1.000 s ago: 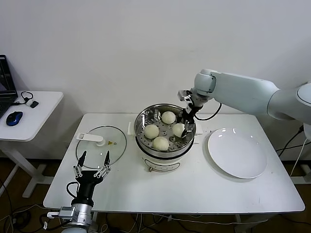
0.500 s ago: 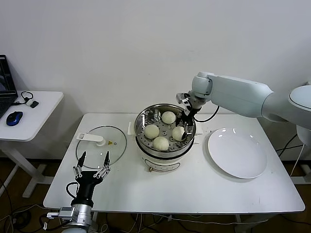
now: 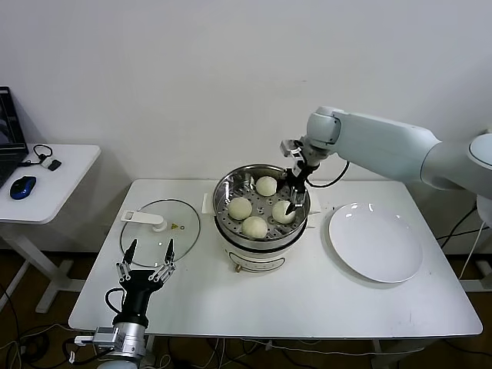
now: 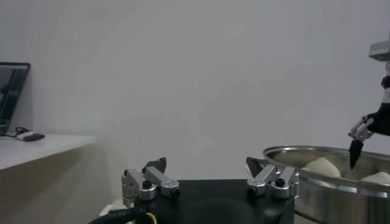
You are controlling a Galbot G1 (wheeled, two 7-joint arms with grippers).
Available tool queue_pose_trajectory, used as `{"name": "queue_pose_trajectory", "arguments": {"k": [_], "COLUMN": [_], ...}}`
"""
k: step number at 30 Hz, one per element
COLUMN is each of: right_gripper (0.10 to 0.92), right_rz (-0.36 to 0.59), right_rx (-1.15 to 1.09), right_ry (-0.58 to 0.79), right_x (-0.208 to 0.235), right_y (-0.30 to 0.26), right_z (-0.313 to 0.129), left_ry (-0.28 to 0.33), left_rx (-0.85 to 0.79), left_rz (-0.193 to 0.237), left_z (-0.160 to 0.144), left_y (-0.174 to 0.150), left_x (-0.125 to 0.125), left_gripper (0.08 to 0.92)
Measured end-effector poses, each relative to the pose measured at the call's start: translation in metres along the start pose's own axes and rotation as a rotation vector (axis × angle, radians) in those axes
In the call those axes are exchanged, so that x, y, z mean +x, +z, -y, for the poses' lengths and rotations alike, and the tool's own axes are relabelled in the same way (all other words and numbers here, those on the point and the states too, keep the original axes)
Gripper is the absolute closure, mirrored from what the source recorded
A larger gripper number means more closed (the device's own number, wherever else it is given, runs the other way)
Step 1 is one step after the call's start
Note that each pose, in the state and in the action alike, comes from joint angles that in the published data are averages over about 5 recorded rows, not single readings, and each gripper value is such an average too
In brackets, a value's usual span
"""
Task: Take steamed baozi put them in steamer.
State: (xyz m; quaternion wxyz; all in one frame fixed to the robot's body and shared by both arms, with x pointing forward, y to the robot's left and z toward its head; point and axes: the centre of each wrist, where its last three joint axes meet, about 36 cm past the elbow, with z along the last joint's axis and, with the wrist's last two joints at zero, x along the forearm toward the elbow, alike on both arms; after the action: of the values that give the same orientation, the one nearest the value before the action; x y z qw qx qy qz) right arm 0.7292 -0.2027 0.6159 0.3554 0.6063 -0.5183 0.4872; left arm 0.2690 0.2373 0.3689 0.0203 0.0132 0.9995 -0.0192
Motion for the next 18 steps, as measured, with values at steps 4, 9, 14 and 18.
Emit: {"name": "queue_pose_trajectory", "arguments": {"k": [4, 9, 14, 18], "right_gripper": [0.200, 0.200, 0.200, 0.200], "right_rz": [0.027, 0.073, 0.135, 0.210], "right_rx": [0.002, -0.004, -0.023, -0.047], "right_ry": [0.031, 0.077, 0.149, 0.239], "right_x": [0.018, 0.034, 0.046, 0.049], "right_y": [0.003, 0.016, 0.040, 0.065], "right_z": [-0.003, -0.014, -0.032, -0.052], "left_ry": [0.001, 0.004, 0.006, 0.008], "left_rx": [-0.005, -0.009, -0.015, -0.022], "left_rz": [0.000, -0.004, -0.005, -0.001], "left_z": [-0.001, -0.001, -0.001, -0.001], "left_y": [-0.001, -0.001, -0.002, -0.003], "left_x": [0.000, 0.002, 0.004, 0.004], "left_gripper": [0.177, 0.177, 0.177, 0.177]}}
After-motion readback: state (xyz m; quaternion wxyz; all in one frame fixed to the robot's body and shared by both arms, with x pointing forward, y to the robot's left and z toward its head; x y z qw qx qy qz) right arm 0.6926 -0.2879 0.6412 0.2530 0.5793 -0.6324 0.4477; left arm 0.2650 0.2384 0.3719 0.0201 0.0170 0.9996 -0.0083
